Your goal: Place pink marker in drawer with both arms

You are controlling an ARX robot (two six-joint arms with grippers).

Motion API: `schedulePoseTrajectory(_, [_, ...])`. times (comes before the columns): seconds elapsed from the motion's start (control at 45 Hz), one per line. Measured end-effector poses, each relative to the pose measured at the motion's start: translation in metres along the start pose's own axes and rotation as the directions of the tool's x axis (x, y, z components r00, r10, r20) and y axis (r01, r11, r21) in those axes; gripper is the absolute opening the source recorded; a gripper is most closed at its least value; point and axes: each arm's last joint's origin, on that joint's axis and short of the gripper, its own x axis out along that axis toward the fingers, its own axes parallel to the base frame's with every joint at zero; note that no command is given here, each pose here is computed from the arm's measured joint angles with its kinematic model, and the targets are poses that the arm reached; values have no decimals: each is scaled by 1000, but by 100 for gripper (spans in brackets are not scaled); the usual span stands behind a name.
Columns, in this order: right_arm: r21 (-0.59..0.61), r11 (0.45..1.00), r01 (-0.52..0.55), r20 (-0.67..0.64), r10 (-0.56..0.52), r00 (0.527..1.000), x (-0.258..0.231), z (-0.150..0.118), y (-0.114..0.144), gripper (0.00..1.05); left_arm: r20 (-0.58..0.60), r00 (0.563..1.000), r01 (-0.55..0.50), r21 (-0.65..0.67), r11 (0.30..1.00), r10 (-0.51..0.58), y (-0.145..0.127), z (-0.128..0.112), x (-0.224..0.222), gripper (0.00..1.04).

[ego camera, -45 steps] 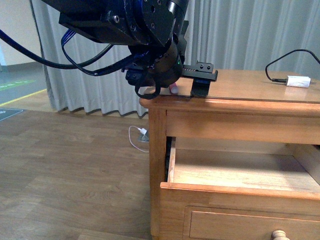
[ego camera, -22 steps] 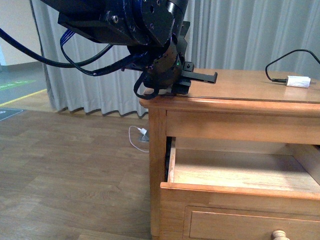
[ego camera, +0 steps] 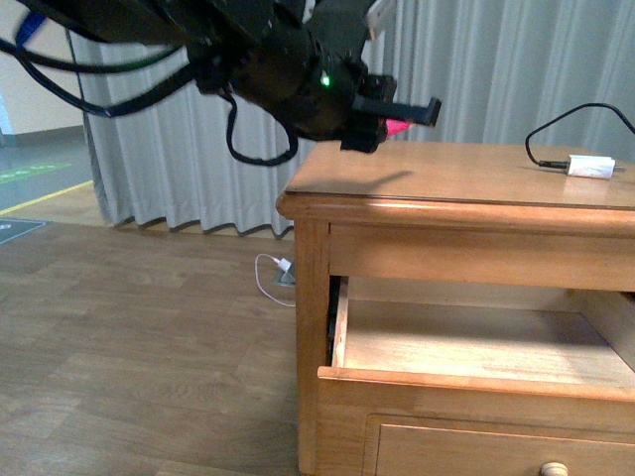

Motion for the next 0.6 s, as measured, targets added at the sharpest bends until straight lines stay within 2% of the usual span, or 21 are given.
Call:
schedulePoseTrajectory(0.089, [0,1000,0,0,0,1000,0,0,0,96,59,993,94,78,992,-99,-3,16,-26,15])
schedulePoseTrajectory(0.244, [0,1000,0,0,0,1000,0,0,0,96,74,973,203,182,962,-219,-14,16,-53,15])
schedulePoseTrajectory(0.4, [0,1000,0,0,0,1000,0,0,0,96,43,955,274,245,930,-293,-31,-1,-57,15])
schedulePoseTrajectory(0.6, [0,1000,0,0,0,1000,0,0,0,96,-17,954,293,288,912,-301,-58,-30,-41,15])
